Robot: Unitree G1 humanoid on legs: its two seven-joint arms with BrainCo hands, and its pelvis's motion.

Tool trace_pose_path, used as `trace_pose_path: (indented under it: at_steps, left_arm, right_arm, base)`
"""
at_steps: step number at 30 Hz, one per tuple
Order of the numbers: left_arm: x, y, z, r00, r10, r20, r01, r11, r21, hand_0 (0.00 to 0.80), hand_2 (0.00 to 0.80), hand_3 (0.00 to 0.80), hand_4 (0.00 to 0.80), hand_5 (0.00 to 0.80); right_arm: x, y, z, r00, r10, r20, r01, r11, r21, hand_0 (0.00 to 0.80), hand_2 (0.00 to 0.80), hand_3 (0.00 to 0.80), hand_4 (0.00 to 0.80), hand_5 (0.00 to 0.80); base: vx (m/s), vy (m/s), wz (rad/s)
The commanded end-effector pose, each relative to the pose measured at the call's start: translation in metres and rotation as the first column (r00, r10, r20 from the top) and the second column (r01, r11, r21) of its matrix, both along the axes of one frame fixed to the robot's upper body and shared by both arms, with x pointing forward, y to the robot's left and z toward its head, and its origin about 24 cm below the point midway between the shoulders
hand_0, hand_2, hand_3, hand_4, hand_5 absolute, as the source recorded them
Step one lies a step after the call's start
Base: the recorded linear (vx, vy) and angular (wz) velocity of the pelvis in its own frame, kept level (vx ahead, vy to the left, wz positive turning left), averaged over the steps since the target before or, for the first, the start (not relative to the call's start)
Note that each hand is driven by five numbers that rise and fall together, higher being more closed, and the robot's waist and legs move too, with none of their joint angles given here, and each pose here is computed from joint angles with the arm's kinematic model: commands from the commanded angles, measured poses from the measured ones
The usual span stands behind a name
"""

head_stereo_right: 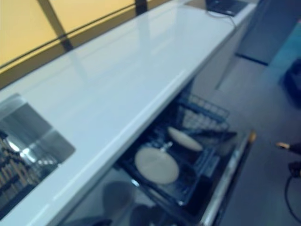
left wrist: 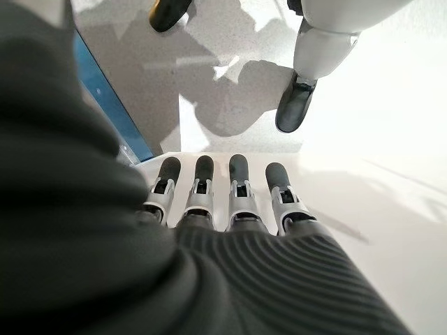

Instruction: Take plates into dishwasher

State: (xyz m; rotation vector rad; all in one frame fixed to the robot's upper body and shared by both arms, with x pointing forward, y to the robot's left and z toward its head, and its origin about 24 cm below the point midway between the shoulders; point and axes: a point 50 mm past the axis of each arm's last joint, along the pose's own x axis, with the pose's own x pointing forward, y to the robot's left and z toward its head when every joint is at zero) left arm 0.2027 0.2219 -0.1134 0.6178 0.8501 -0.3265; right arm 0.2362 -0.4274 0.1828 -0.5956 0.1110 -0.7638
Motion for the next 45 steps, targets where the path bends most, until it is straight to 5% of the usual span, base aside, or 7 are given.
trace_pose_path:
  at_steps: [1,6,17,45]
  left_arm:
    - [-0.009,0.01,-0.004,0.998,0.06,-0.011,-0.06,0.998,0.003,0.0,0.0,0.0,0.0,0.0]
    - [-0.004,0.009,-0.003,0.998,0.059,-0.005,-0.059,0.998,-0.01,0.0,0.0,0.0,0.0,0.0]
    - [0.005,0.002,0.002,1.0,0.001,0.018,-0.001,1.0,-0.01,0.0,0.0,0.0,0.0,0.0]
    - [0.028,-0.032,0.01,0.994,-0.105,0.035,0.105,0.994,-0.018,0.0,0.0,0.0,0.0,0.0]
  right_arm:
    - [-0.012,-0.008,0.0,0.983,-0.048,0.177,0.026,0.992,0.125,0.0,0.0,0.0,0.0,0.0]
    - [-0.019,-0.008,-0.052,0.967,-0.069,0.244,-0.036,0.916,0.399,0.0,0.0,0.0,0.0,0.0]
    - [-0.012,0.03,-0.137,0.985,0.018,0.171,-0.132,0.717,0.685,0.0,0.0,0.0,0.0,0.0]
    - [0.046,0.14,-0.199,0.923,0.385,0.011,-0.237,0.546,0.804,0.0,0.0,0.0,0.0,0.0]
  base:
    - [0.006,0.046,-0.15]
    - [0.023,0.043,-0.13]
    - [-0.007,0.002,-0.04]
    - [-0.03,-0.002,0.05]
